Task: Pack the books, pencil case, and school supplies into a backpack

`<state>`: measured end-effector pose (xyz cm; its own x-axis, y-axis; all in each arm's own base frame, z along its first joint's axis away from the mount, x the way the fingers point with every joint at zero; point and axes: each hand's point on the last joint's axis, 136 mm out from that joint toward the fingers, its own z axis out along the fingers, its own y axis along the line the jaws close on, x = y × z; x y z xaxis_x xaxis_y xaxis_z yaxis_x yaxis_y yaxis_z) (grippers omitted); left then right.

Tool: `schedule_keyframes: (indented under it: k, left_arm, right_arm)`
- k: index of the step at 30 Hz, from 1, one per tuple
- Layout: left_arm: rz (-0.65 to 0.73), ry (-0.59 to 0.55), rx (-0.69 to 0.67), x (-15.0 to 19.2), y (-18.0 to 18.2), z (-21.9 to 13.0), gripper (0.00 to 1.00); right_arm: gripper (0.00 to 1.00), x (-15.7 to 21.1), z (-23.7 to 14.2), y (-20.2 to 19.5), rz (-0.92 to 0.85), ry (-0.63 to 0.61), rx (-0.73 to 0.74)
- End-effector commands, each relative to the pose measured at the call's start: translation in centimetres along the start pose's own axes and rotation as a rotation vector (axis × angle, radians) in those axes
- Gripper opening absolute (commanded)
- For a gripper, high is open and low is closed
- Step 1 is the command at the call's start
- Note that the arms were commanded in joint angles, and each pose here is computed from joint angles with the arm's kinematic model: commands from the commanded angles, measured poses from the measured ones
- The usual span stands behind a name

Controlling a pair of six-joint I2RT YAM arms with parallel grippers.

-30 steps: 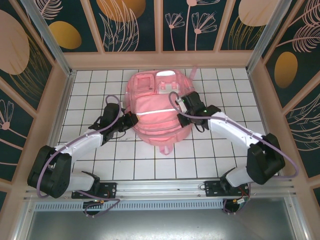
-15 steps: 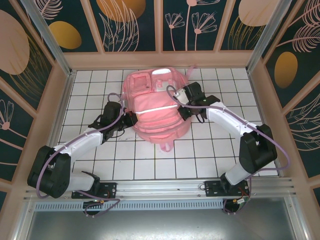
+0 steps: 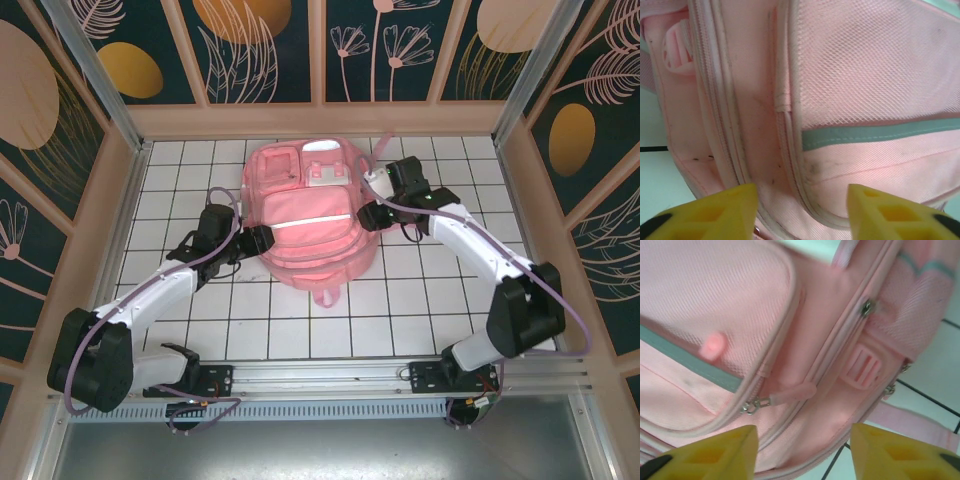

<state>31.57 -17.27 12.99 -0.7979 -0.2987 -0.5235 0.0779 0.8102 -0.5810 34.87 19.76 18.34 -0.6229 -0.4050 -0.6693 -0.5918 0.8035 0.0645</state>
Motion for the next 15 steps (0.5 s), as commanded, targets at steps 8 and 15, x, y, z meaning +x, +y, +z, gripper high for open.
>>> schedule_keyframes:
  k: [8,15]
  left_arm:
    - [-0.036,-0.317,-0.277,-7.4,1.9,-5.8,0.8]
    - [-0.071,-0.724,-0.555,-11.8,5.7,-13.3,0.99]
  right_arm:
    - [0.89,-6.3,-8.9,-3.1,0.211,-0.429,0.217]
    - [0.99,-5.5,-14.8,-9.2,0.398,-0.676,0.543]
